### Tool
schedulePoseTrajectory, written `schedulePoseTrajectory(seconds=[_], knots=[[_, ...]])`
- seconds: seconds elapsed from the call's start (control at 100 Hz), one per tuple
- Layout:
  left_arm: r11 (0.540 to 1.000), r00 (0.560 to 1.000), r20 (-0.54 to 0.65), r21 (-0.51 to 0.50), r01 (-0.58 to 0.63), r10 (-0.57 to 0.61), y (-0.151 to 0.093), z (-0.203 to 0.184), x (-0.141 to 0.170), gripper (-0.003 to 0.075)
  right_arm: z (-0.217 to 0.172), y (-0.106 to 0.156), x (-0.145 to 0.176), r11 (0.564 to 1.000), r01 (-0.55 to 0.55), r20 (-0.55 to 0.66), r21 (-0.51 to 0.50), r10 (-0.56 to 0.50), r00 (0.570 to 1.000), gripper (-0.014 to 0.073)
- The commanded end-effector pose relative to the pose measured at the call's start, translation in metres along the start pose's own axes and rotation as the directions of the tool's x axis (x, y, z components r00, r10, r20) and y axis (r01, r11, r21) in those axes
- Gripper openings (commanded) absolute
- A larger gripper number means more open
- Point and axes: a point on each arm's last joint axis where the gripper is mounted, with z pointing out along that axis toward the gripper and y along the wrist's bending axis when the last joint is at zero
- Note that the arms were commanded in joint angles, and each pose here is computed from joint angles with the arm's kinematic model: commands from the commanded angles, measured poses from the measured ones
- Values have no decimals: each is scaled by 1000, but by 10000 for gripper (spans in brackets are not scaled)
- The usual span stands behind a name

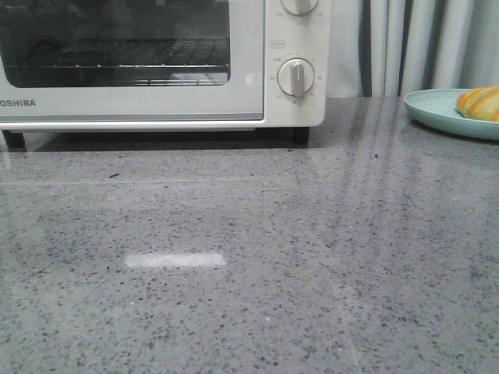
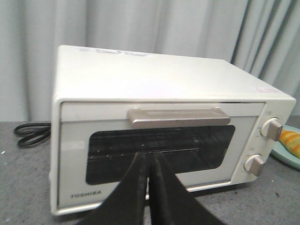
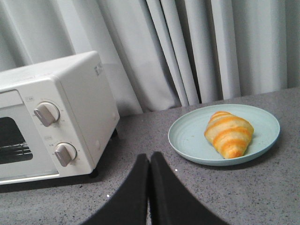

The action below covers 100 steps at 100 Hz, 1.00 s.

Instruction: Put bread in oven

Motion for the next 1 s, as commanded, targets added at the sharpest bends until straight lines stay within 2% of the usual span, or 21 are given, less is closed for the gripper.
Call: schedulePoseTrajectory(seconds=[0.0,0.21,0.49,0.73,0.99], knots=[[998,995,85,33,-47,44,-7,18,-29,-21,2,1,-17,1000,21,75,11,-21,997,-49],[990,997,40,123,-68,64,-26,71,-42,-21,0,4,-9,1000,20,-61,-11,-21,998,-49],[995,998,26,74,-65,63,-25,120,-37,-21,0,5,-8,1000,13,-69,-14,-14,998,-49],[992,992,-48,69,-109,113,-25,145,-17,-21,0,4,-9,1000,13,-61,-13,-14,998,-49],[990,991,-40,65,-128,131,-24,146,-17,-21,0,5,-9,1000,12,-61,-14,-12,998,-49]])
